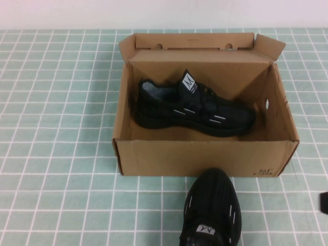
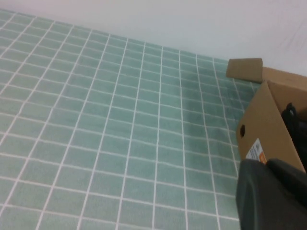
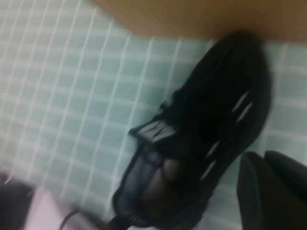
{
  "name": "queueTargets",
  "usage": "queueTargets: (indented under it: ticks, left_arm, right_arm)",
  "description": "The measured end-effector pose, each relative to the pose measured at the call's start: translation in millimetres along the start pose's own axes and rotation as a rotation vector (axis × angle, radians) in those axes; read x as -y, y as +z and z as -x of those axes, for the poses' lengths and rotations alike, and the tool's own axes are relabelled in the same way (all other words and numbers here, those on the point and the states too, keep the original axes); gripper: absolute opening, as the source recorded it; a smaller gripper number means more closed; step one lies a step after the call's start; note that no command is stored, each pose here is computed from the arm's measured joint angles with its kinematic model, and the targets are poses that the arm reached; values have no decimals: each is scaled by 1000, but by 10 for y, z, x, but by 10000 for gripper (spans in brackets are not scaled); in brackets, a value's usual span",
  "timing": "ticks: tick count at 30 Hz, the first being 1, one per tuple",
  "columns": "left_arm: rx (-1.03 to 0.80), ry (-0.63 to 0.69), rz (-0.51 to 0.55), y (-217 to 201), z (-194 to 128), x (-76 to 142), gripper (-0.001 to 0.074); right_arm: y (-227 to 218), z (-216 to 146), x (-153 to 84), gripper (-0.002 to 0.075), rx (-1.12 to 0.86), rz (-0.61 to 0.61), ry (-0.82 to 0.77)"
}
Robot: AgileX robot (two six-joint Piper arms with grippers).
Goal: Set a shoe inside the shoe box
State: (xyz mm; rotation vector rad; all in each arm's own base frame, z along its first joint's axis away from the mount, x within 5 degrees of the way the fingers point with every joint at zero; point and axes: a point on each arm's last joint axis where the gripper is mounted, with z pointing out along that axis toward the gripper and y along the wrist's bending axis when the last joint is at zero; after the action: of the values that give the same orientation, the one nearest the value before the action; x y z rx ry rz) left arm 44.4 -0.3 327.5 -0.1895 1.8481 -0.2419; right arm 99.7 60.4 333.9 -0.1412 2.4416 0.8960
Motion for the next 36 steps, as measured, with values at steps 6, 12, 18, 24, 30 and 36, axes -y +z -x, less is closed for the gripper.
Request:
queueTargets:
  ticks: [6, 12, 18, 24, 30, 36]
  left_arm:
    - [-98, -40, -2, -4, -89, 3, -5]
    - [-197, -83, -10, -18, -178, 17, -5]
    - [-209, -89, -13, -20, -188, 20, -5]
    - [-210, -89, -13, -20, -189, 20, -5]
    - [-213, -90, -13, -21, -191, 21, -4]
    - [-215, -90, -13, -21, -193, 20, -5]
  right_arm:
    - [200, 115, 15, -8, -77, 57, 17]
    - [367, 96, -136, -8, -107, 89, -47]
    - [776, -47, -386, -8, -246, 95, -82]
    - [1184, -275, -641, -7, -309, 14, -59]
    - [1364, -264, -967, 34, -297, -60, -112]
    - [1514, -144, -1084, 127, -335, -232, -126]
